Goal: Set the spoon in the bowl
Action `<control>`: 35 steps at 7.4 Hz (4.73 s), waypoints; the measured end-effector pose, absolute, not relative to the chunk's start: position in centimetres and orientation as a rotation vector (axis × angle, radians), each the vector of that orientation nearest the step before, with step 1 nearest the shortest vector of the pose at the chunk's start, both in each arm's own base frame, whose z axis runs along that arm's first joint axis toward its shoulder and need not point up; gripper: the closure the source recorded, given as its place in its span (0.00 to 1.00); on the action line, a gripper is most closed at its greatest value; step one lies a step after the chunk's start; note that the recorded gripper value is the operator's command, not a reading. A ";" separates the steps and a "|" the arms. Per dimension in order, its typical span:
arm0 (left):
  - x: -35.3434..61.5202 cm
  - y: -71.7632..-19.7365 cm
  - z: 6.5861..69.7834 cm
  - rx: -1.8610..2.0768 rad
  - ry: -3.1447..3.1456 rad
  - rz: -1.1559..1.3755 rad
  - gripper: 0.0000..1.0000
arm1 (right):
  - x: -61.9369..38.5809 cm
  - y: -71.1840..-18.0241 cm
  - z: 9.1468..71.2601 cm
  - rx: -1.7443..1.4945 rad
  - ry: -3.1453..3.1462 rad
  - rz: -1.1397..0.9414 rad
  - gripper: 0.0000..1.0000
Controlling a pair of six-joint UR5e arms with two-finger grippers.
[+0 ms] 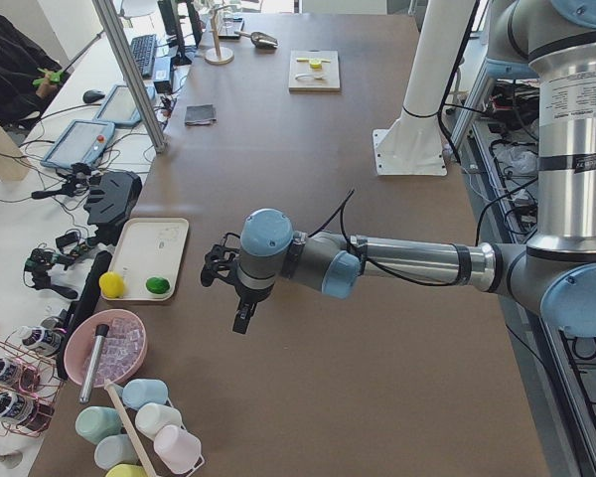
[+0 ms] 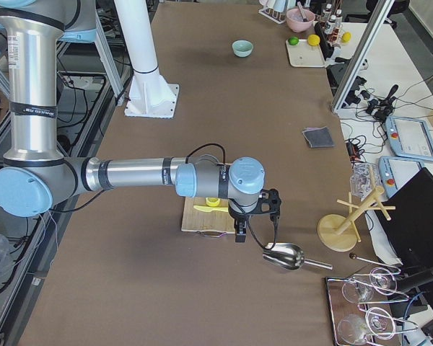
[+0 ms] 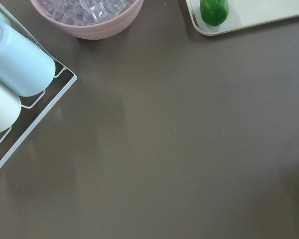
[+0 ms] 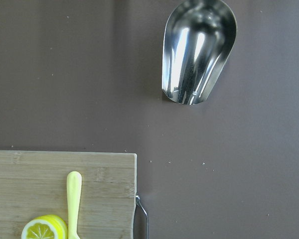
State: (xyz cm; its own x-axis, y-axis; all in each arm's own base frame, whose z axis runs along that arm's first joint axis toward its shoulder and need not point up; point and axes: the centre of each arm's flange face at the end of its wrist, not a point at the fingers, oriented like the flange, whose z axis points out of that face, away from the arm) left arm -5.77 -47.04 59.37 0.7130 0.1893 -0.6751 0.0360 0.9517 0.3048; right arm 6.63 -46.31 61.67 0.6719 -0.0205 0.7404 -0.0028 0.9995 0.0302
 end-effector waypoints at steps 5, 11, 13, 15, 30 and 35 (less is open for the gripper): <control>-5.6 -47.4 58.8 0.316 0.778 0.092 0.02 | 6.5 -46.6 60.6 0.044 -0.846 -0.010 0.00; 2.8 -50.3 55.1 0.371 0.854 0.222 0.02 | 4.7 -49.4 56.8 0.102 -0.840 -0.079 0.00; 10.5 -50.2 52.7 0.319 0.972 0.178 0.02 | 4.1 -49.5 56.8 0.095 -0.844 -0.087 0.00; 17.8 -48.7 52.2 0.268 1.042 0.153 0.02 | 3.9 -49.4 57.2 0.082 -0.855 -0.081 0.00; 24.1 -48.5 56.4 0.215 1.034 0.155 1.00 | 2.8 -49.7 56.3 0.054 -0.888 -0.036 0.00; 29.4 -53.2 39.1 0.171 1.184 0.004 1.00 | 0.8 -50.1 53.6 0.068 -0.893 -0.056 0.00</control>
State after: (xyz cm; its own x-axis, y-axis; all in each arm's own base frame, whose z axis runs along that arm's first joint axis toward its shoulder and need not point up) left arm 29.41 -53.16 39.11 0.3787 0.0933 -0.9208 0.0865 0.9870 0.1355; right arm 0.75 -50.08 53.55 0.6256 -0.0767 0.7763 0.0201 0.9964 0.0822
